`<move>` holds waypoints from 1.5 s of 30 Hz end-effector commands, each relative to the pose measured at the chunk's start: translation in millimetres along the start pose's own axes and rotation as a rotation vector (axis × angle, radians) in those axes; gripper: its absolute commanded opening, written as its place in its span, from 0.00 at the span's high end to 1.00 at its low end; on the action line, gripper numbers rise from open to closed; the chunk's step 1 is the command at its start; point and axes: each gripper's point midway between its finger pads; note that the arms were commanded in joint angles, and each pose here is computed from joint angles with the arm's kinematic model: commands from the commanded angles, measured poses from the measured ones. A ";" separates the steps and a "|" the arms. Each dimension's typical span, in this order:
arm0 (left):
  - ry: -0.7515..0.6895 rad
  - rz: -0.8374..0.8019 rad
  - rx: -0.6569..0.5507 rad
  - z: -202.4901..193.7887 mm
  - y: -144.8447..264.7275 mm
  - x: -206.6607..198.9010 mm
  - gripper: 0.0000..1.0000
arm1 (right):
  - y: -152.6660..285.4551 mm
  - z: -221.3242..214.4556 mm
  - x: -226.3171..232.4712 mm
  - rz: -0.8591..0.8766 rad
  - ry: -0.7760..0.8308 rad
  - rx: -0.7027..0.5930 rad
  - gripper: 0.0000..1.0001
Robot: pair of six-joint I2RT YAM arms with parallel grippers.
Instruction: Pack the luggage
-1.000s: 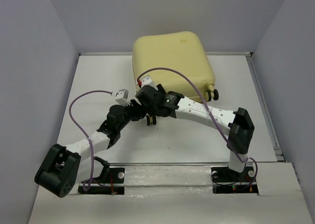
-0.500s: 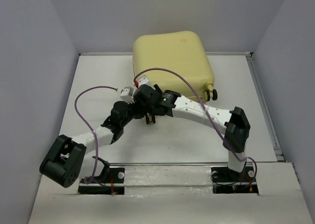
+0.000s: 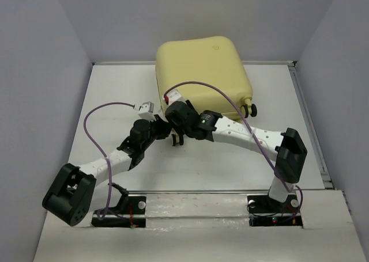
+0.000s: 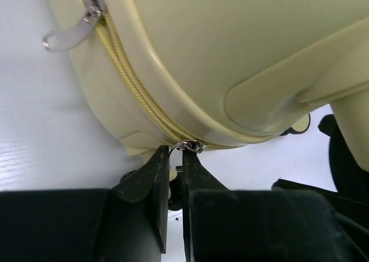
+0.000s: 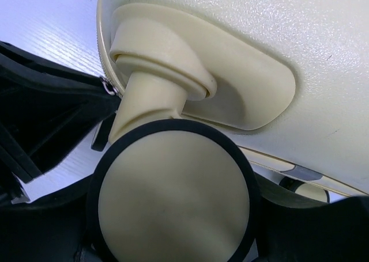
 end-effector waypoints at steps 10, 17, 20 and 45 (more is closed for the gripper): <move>0.016 0.553 -0.121 45.0 21.4 126.3 0.94 | 69.5 -6.5 -49.9 0.028 -0.099 -0.083 0.93; 0.084 0.526 -0.200 86.4 -4.2 118.4 0.94 | 83.6 -31.9 -18.8 0.194 -0.082 -0.070 0.93; 0.157 0.415 -0.238 98.9 2.2 91.6 0.91 | 91.0 -34.5 3.5 0.263 -0.066 -0.084 0.93; -0.139 -0.044 -0.520 214.5 253.5 -78.2 0.01 | 265.9 64.5 -44.4 0.534 -0.287 -0.553 0.00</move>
Point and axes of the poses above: each gripper's point midway between its finger pads, its own y axis back along the fingers, its own x axis along the line the jaws close on, z = x × y, and after that the axes turned 7 degrees about -y, right-handed
